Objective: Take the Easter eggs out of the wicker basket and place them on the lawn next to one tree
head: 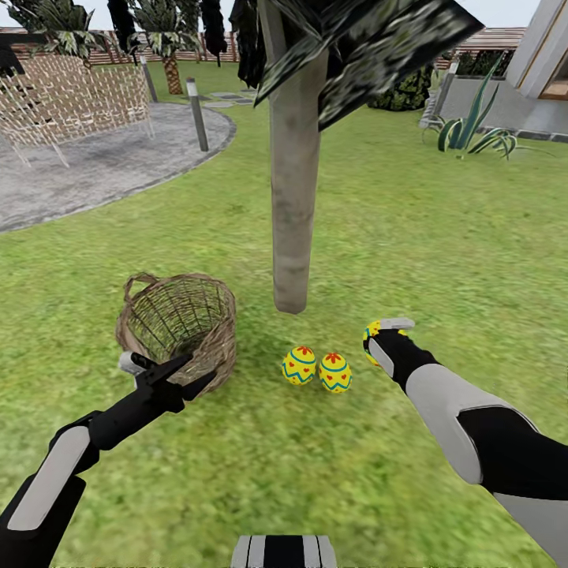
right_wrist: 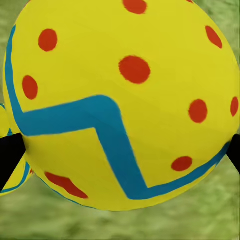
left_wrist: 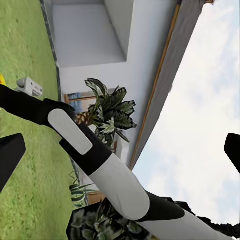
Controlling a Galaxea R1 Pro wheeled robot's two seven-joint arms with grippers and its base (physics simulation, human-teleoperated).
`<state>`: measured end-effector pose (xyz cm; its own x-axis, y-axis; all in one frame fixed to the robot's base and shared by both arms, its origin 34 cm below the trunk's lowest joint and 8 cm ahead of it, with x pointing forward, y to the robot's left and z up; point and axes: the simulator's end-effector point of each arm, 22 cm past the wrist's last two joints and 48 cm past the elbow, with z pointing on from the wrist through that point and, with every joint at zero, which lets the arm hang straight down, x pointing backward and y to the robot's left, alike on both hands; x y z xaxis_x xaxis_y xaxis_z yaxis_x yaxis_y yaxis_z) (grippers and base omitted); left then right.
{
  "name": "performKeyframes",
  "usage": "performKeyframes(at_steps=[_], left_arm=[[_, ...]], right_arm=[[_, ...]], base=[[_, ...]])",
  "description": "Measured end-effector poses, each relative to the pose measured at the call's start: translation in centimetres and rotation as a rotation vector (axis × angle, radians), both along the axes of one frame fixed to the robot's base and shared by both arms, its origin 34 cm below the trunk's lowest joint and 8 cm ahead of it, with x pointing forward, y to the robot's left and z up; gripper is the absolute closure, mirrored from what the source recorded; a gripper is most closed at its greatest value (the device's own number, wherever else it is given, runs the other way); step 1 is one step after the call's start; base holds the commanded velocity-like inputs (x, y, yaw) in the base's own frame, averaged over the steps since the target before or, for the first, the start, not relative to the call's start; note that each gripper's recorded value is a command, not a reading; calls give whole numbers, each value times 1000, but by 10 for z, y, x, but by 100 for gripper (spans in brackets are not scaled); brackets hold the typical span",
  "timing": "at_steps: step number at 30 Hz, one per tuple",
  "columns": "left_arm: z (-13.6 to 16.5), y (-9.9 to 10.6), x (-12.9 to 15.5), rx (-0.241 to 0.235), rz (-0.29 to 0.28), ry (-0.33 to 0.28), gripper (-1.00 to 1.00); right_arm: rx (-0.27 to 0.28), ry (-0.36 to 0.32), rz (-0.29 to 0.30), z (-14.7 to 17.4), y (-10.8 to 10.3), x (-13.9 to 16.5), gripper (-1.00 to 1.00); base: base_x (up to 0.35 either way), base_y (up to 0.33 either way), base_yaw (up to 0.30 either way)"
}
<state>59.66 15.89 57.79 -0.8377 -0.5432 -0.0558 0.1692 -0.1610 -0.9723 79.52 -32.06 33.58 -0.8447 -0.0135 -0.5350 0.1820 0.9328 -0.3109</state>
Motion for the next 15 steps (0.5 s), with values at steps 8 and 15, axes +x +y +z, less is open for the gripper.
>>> performKeyframes(at_steps=[8,15], left_arm=[[-18,1,2,2,-1,33,-100],[-34,1,4,3,1,63,-100]], right_arm=[[0,31,-2,-24,-1,-5,100],[-2,60,-3,-44,-3,-11,100]], base=[[0,0,0],[0,0,0]])
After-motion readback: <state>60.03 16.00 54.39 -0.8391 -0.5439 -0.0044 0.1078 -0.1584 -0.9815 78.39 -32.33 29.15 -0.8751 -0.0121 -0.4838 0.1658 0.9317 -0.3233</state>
